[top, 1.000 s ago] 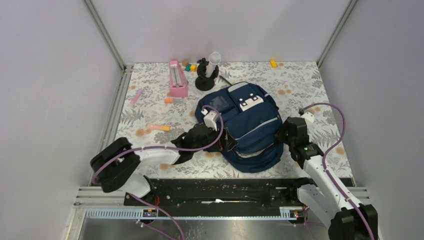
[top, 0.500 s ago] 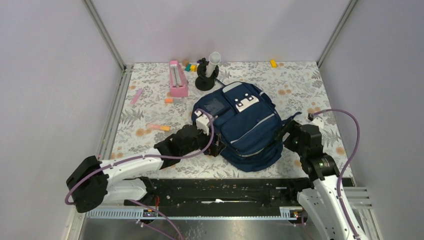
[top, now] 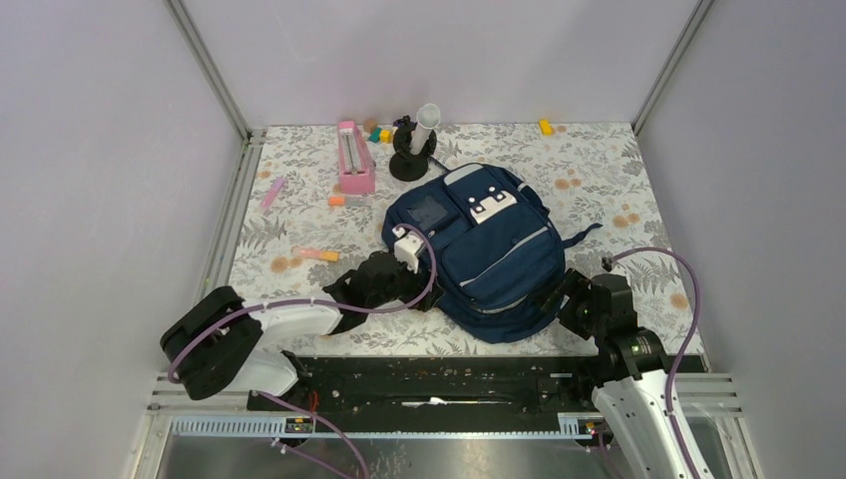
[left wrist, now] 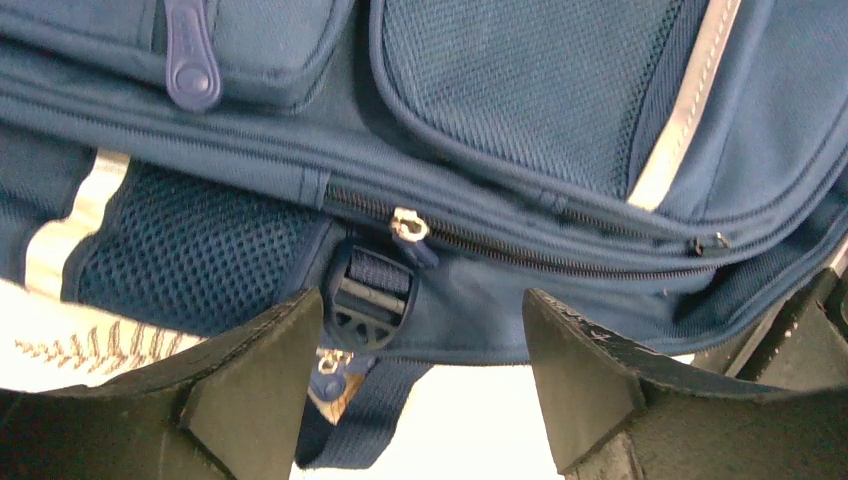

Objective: Pack the student bag
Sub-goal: Zip the student bag at the center of the board.

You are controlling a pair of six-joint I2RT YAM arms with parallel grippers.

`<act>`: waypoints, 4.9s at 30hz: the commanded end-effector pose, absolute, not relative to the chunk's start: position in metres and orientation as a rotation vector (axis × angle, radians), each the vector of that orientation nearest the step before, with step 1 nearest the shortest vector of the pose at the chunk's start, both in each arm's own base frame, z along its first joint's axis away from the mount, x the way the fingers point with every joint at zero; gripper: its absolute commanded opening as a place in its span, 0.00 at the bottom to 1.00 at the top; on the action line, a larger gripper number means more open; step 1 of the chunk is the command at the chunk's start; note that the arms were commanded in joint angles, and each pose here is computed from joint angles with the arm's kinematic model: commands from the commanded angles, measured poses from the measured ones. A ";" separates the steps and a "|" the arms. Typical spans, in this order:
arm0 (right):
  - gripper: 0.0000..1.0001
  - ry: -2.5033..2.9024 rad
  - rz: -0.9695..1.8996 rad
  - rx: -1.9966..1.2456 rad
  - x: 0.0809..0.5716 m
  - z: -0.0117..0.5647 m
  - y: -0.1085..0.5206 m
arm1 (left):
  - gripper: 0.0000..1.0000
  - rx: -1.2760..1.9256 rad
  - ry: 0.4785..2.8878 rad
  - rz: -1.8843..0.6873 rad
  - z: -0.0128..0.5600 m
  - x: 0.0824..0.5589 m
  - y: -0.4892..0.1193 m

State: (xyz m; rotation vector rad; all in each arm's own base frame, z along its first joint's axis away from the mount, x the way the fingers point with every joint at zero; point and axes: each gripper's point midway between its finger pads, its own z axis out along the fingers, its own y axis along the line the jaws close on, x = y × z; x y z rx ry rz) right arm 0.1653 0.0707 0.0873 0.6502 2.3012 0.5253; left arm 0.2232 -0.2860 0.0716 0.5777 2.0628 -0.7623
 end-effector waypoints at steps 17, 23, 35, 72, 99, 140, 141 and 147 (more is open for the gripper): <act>0.85 2.269 0.663 0.665 0.176 0.092 0.089 | 0.74 0.704 1.899 -0.811 0.092 0.244 -0.316; 0.86 2.262 0.675 0.660 0.176 0.095 0.090 | 0.72 0.754 1.897 -0.772 0.085 0.243 -0.310; 0.86 2.251 0.694 0.655 0.175 0.098 0.092 | 0.53 0.770 1.903 -0.716 0.075 0.250 -0.308; 0.88 2.245 0.691 0.650 0.177 0.091 0.091 | 0.00 0.876 1.921 -1.049 0.105 0.210 -0.340; 0.59 2.235 0.821 0.667 0.183 0.073 0.108 | 0.00 0.839 1.895 -1.489 0.121 0.159 -0.363; 0.00 2.143 1.007 0.547 0.201 0.103 0.184 | 0.00 0.442 1.960 -1.467 0.148 0.138 -0.418; 0.00 2.133 1.016 0.534 0.202 0.107 0.189 | 0.00 0.435 1.961 -1.465 0.149 0.138 -0.418; 0.00 2.133 1.019 0.487 0.204 0.112 0.206 | 0.00 0.413 1.971 -1.448 0.147 0.139 -0.414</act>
